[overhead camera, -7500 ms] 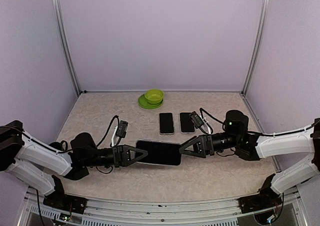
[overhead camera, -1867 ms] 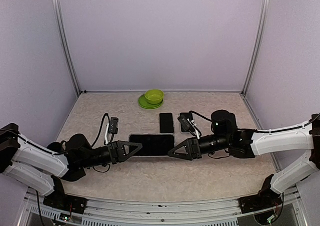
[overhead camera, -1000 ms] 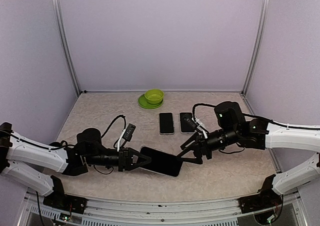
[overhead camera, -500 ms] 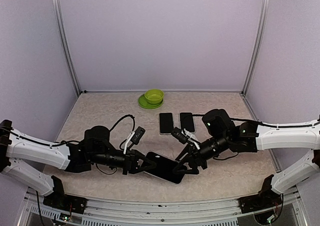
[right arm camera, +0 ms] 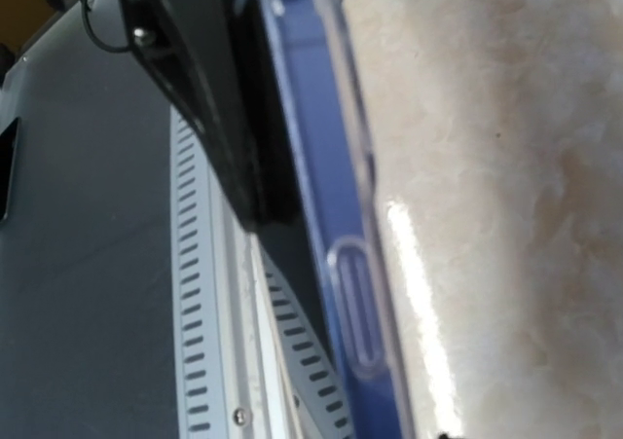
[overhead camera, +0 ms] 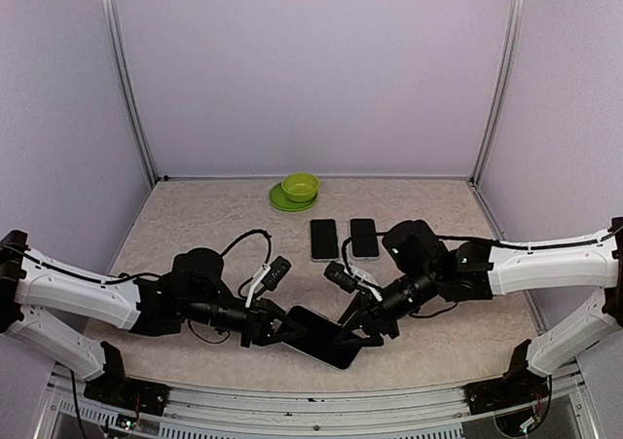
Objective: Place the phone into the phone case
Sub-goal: Pass from the left arm to the right, then pass from the right arm to the left, then place the phone with the phone case at the center of the board, then reset both arms
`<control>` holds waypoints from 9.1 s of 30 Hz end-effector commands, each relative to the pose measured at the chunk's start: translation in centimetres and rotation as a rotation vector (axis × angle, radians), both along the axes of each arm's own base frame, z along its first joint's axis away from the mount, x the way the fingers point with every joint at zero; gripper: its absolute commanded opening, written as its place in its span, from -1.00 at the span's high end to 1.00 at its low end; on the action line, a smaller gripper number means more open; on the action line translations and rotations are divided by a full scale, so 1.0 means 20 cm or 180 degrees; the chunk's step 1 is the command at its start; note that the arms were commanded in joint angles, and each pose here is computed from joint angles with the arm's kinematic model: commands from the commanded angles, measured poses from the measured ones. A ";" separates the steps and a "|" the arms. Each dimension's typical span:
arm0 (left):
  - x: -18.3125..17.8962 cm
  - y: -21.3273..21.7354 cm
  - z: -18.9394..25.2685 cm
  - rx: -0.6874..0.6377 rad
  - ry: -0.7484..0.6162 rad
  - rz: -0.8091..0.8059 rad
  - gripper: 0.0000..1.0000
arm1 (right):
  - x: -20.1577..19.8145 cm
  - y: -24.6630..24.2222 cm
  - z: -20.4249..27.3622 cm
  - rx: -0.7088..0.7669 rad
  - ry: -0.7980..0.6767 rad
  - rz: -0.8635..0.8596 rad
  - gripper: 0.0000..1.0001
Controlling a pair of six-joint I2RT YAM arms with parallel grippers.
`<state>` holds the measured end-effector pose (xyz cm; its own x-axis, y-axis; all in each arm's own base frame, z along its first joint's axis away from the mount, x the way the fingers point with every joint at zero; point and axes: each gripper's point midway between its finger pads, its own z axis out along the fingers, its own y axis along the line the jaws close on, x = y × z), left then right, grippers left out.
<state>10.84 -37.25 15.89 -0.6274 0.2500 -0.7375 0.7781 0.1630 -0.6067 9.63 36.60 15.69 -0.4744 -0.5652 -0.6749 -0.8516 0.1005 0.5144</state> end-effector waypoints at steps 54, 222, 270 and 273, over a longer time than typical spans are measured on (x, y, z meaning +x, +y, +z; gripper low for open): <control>0.30 0.20 0.31 -0.1053 0.0044 0.1298 -0.51 | 0.35 -0.05 0.44 0.1208 -0.0021 -0.1473 1.00; 1.89 0.45 -0.63 0.0969 0.1366 0.1961 -0.07 | 0.39 -0.10 0.08 0.0747 -0.0193 -0.1907 -0.75; 0.79 0.91 0.27 0.0279 -0.0585 0.3475 -0.98 | 0.64 -1.00 0.33 -0.0043 -0.1305 -0.3771 -0.99; 0.74 0.98 0.27 0.0192 -0.0514 0.3597 -0.98 | 0.64 -1.02 0.36 0.0016 -0.1318 -0.3851 -0.99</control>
<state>26.27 -19.87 21.57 -0.4425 -0.3087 -0.8420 0.3095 0.8287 -0.4664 22.36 17.51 21.62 -0.4598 0.0642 -0.8857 -0.3528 0.9021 0.2486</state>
